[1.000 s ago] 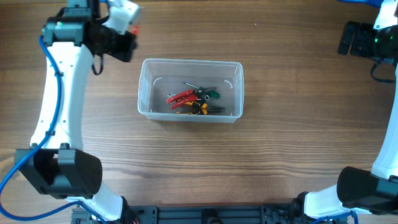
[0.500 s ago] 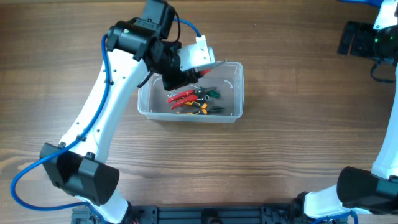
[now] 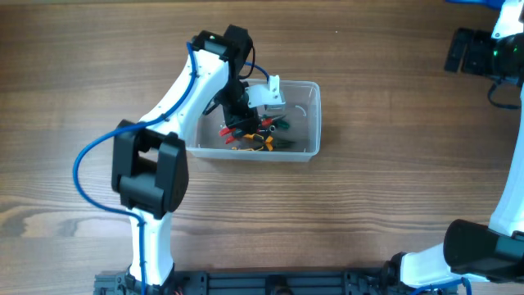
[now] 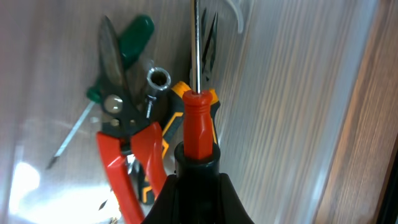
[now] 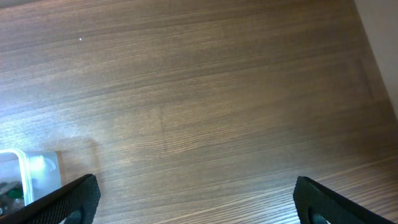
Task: Pack container
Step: 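Lift the screwdriver with the left gripper into the container and release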
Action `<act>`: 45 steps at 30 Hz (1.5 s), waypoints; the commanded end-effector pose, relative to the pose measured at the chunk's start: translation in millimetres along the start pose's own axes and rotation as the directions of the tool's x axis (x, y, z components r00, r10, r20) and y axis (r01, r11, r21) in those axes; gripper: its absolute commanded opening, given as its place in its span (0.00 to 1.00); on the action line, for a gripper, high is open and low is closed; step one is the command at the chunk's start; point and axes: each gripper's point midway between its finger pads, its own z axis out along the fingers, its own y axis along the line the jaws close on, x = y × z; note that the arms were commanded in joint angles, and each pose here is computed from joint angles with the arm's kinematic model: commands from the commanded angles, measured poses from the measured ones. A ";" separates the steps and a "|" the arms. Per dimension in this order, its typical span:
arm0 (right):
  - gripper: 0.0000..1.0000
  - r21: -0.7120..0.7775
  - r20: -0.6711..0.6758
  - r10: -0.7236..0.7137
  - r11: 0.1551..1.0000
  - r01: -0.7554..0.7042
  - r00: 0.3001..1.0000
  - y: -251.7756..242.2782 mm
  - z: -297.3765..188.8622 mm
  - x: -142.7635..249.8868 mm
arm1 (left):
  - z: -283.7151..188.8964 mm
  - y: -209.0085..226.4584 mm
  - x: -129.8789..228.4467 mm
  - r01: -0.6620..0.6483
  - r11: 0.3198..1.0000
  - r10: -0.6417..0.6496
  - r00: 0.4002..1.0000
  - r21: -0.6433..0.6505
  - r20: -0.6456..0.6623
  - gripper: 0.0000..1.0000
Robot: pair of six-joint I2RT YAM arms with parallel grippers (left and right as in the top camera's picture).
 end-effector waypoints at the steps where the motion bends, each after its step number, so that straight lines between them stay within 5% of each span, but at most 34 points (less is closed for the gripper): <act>1: 1.00 -0.006 -0.002 0.005 1.000 -0.005 1.000 1.8 1.5 -0.2 | 17.9 2.6 5.0 -0.011 0.999 0.012 0.999 0.043 -0.034 0.04; 13: 1.00 -0.006 -0.002 0.004 1.000 -0.004 1.000 1.8 1.5 -0.2 | 45.6 3.1 18.1 0.059 0.992 -0.050 0.995 0.109 -0.088 0.04; 25: 1.00 -0.006 -0.002 0.005 1.000 -0.005 1.000 1.8 1.5 -0.2 | 40.6 29.9 39.5 0.181 0.983 -0.183 0.970 -0.028 -0.157 0.08; 27: 1.00 -0.006 -0.002 0.005 1.000 -0.005 1.000 1.8 1.5 -0.2 | 37.4 27.7 35.2 0.179 0.984 -0.180 0.974 -0.023 -0.137 0.13; 32: 1.00 -0.006 -0.001 0.005 1.000 -0.005 1.000 1.8 1.5 -0.3 | 19.6 23.8 26.1 0.165 0.985 -0.168 0.981 -0.045 -0.093 0.52; 45: 1.00 -0.006 -0.002 0.004 1.000 -0.004 1.000 1.8 1.5 -0.2 | -51.1 8.7 10.3 0.121 0.976 -0.121 0.993 -0.180 0.011 0.92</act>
